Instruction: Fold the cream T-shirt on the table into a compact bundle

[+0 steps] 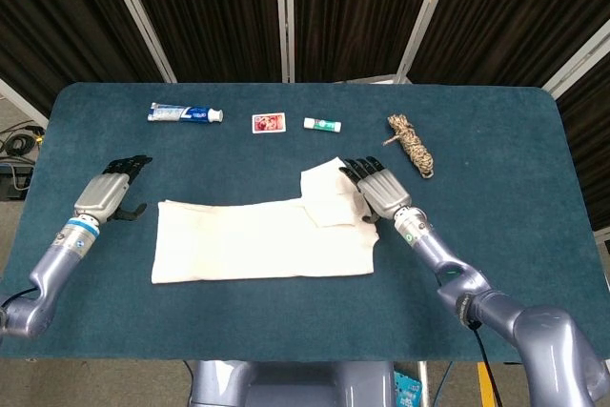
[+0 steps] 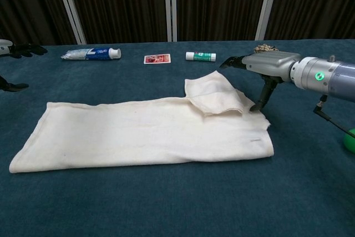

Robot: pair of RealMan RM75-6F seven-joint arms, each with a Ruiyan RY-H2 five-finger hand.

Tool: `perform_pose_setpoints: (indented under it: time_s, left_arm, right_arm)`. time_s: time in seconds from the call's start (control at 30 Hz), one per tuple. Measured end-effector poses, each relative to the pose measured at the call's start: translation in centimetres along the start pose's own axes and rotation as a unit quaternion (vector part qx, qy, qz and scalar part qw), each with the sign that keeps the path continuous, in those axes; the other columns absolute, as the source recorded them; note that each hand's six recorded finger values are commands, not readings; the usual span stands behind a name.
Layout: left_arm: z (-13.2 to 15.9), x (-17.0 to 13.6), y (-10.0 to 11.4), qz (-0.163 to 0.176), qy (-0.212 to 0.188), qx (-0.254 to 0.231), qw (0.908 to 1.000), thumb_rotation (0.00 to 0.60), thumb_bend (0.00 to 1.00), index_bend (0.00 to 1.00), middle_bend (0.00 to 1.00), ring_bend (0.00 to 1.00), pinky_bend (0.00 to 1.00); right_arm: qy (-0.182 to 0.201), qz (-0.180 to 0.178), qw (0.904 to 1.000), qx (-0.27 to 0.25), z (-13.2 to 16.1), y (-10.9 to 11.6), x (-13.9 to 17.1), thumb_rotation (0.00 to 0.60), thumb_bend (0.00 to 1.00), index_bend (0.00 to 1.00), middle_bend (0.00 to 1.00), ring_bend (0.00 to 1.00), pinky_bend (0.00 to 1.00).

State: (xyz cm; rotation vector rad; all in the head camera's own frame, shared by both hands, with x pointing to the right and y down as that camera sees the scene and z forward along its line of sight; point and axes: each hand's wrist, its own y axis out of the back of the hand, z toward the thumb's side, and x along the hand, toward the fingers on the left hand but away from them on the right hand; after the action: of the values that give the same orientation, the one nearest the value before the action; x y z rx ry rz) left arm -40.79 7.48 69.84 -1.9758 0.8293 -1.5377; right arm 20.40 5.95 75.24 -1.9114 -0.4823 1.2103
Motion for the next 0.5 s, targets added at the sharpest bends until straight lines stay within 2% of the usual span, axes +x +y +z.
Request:
perform_pose_setpoints:
  time_s: [0.03,0.1,0.13,0.3,0.4,0.5]
  left_arm:
    - [-0.1,-0.3,0.2,0.003,-0.001,0.001,1.0,0.6,0.2,0.0,0.0,0.0,0.0]
    - [-0.2,-0.9,0.7,0.012,-0.002,0.01,0.9999,0.6,0.02,0.0,0.0,0.0,0.0]
    - [-0.3,-1.2,1.0,0.016,-0.001,0.019,0.9997,0.6,0.0,0.0,0.0,0.0,0.0]
    - [-1.0,-3.5,2.3,0.043,0.014,0.077,0.996,0.6,0.0,0.0,0.0,0.0,0.0]
    - [-0.6,-5.8,2.9,0.068,0.026,0.082,0.9939,0.6,0.0,0.0,0.0,0.0,0.0]
    - [-0.4,-8.4,3.4,0.095,0.048,0.067,0.992,0.6,0.0,0.0,0.0,0.0,0.0]
  right_arm:
    - [0.004,0.0,1.0,0.003,0.0,0.2,0.4,0.6,0.01,0.0,0.0,0.0,0.0]
    - [0.01,0.0,0.9999,0.007,0.1,0.5,1.2,0.6,0.01,0.0,0.0,0.0,0.0]
    - [0.014,-0.001,0.9999,0.009,0.1,0.7,1.8,0.6,0.01,0.0,0.0,0.0,0.0]
    - [0.022,-0.013,0.9995,0.02,-0.2,3.0,4.2,0.6,0.01,0.0,0.0,0.0,0.0]
    - [0.018,-0.027,0.9991,0.028,-0.9,5.2,5.3,0.6,0.01,0.0,0.0,0.0,0.0]
    - [0.01,-0.04,0.9987,0.029,-1.2,7.1,5.5,0.6,0.01,0.02,0.0,0.0,0.0]
